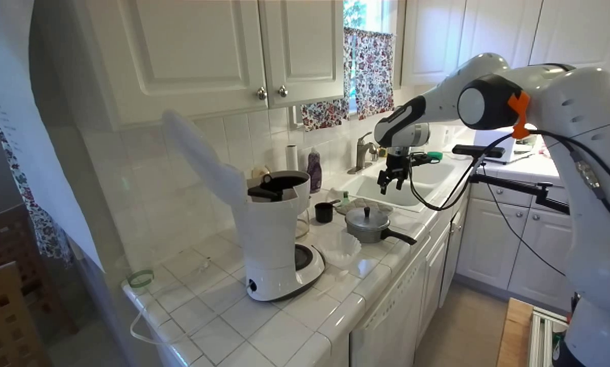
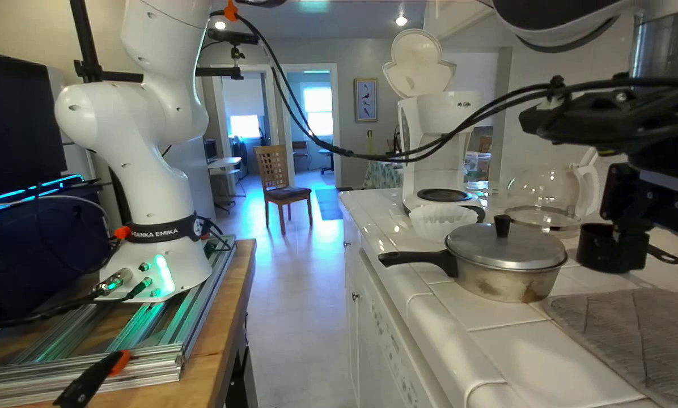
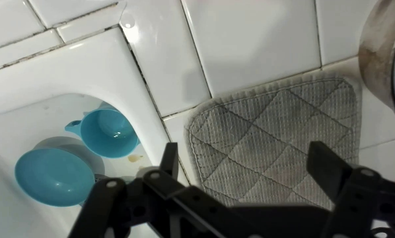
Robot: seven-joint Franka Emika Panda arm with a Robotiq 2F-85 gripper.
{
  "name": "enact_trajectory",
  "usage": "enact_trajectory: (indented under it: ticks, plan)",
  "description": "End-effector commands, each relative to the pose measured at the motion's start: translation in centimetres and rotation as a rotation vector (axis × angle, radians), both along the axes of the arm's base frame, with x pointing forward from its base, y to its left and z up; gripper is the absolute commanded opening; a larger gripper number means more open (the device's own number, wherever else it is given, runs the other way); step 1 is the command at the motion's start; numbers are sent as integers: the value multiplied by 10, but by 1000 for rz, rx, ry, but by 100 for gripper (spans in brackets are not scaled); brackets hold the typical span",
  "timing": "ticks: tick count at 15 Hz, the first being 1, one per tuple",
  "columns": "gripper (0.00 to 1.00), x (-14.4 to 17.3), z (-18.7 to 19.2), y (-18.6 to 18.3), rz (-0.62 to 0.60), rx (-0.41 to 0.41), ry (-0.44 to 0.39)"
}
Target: Use the grey mat to remove the lid from the pot
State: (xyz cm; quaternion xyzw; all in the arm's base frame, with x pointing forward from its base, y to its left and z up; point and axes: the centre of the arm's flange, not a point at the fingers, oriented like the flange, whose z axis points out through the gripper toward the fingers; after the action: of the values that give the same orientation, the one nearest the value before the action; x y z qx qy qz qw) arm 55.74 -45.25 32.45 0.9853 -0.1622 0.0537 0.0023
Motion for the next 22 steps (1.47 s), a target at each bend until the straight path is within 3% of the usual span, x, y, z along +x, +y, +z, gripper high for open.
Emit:
enact_trajectory:
  ticks: [1,11,12,22]
  plan:
    - [100,19,-14,-14,33,11,-48]
    - [100,49,-37,-1,67,60,-60]
    - [100,38,-37,5,61,25,-32]
    - [100,42,-36,6,64,28,-41]
